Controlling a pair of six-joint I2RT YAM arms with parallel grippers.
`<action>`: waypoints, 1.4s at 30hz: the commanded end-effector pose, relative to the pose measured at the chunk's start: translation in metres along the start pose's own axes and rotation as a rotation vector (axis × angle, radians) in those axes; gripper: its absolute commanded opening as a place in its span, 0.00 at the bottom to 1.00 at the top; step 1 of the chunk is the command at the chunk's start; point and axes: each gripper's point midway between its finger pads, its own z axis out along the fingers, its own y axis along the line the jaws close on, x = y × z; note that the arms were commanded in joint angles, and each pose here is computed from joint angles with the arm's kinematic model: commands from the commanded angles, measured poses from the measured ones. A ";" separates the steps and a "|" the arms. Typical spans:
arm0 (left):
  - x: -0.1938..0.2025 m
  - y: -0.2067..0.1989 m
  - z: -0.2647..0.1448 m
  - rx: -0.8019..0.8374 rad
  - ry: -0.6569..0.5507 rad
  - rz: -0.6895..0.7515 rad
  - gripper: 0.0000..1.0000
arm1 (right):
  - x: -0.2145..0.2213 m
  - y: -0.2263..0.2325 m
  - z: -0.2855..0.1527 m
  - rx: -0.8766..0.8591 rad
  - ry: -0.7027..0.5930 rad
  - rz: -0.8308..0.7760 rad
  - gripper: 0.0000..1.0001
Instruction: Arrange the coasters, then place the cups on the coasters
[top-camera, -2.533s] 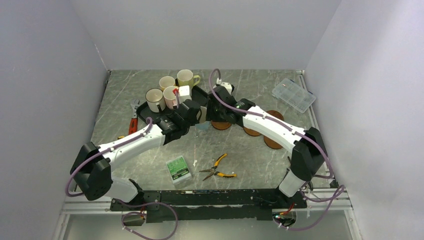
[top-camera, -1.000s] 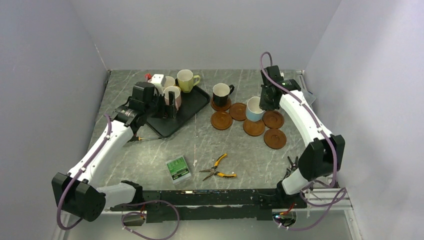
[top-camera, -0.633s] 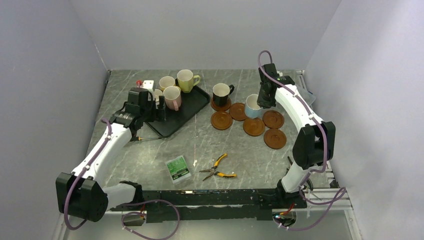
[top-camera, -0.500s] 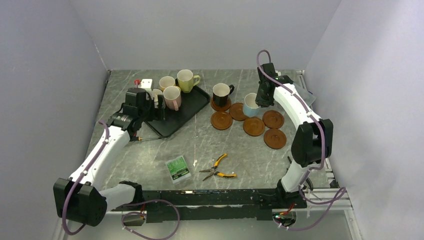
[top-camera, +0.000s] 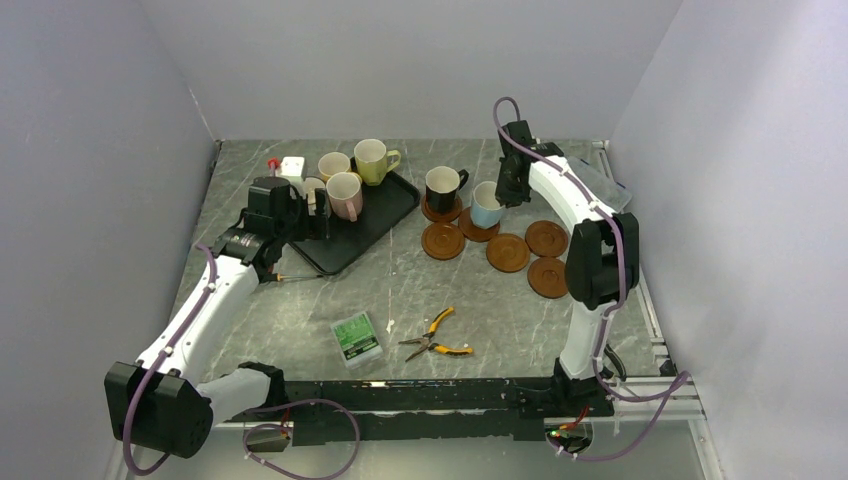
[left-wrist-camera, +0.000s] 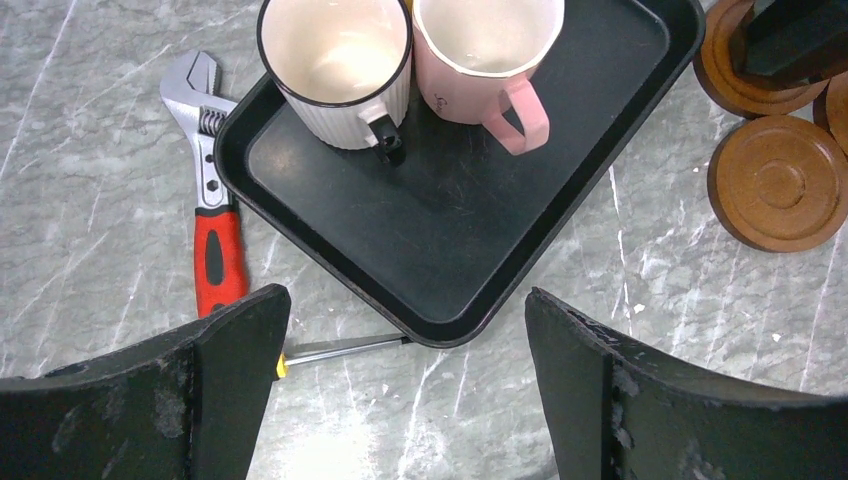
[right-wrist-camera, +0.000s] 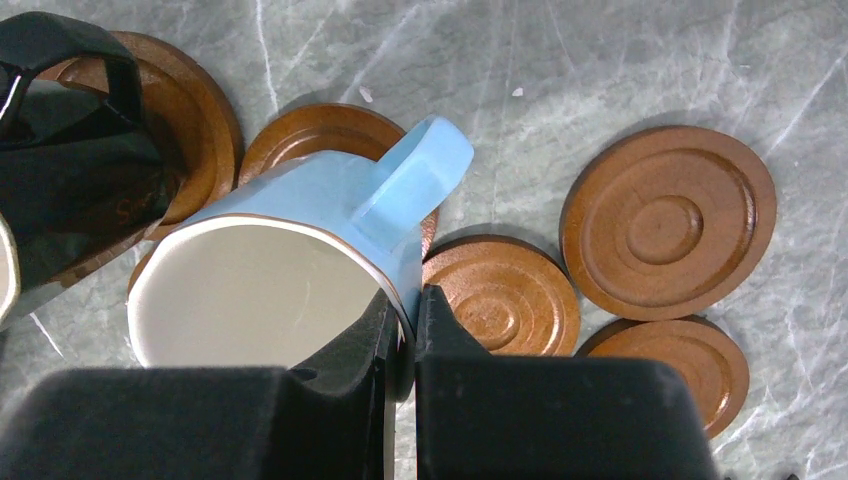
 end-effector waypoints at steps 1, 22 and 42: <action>-0.014 -0.002 -0.007 0.021 -0.060 0.011 0.93 | -0.039 0.025 -0.021 -0.077 -0.124 -0.002 0.00; -0.014 -0.005 -0.008 0.040 -0.063 0.016 0.93 | -0.027 0.018 -0.010 -0.006 -0.091 -0.030 0.00; -0.014 -0.007 -0.006 0.051 -0.060 0.015 0.93 | -0.020 0.021 -0.002 -0.012 -0.043 -0.040 0.00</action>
